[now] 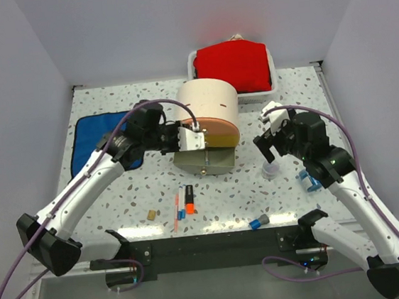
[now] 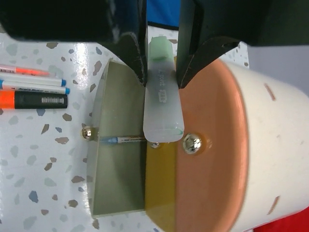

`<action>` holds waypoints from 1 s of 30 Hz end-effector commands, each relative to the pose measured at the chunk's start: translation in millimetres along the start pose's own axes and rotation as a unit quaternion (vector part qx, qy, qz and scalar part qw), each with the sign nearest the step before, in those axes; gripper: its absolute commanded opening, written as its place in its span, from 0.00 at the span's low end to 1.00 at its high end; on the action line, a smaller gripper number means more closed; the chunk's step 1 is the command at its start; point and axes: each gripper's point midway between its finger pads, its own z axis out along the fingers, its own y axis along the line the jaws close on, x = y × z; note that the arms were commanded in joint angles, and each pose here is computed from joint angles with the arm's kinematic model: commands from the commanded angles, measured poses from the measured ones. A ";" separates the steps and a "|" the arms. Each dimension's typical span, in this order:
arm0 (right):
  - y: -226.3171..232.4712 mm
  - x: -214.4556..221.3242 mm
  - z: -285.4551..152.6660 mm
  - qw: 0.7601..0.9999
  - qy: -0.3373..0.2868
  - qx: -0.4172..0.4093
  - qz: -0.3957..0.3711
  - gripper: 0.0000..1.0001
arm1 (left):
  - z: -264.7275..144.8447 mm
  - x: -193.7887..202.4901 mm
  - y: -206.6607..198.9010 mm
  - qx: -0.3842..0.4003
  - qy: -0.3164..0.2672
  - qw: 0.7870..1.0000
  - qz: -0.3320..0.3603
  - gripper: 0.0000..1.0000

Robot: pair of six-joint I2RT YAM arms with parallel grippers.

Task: Sort the stationery into containers
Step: Place the stationery in the storage box.

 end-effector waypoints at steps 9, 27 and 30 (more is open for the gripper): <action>-9.0 4.4 -4.6 1.000 -0.001 0.021 0.001 0.99 | 58.0 10.2 -26.6 0.097 0.043 0.988 0.110 0.01; -12.0 18.4 -5.7 0.999 0.014 0.028 0.020 0.99 | 87.3 20.1 -17.4 0.060 0.049 0.995 0.059 0.37; -11.6 19.6 -4.9 0.999 0.015 0.029 0.024 0.99 | 79.3 15.8 -21.6 0.066 0.042 0.996 0.053 0.40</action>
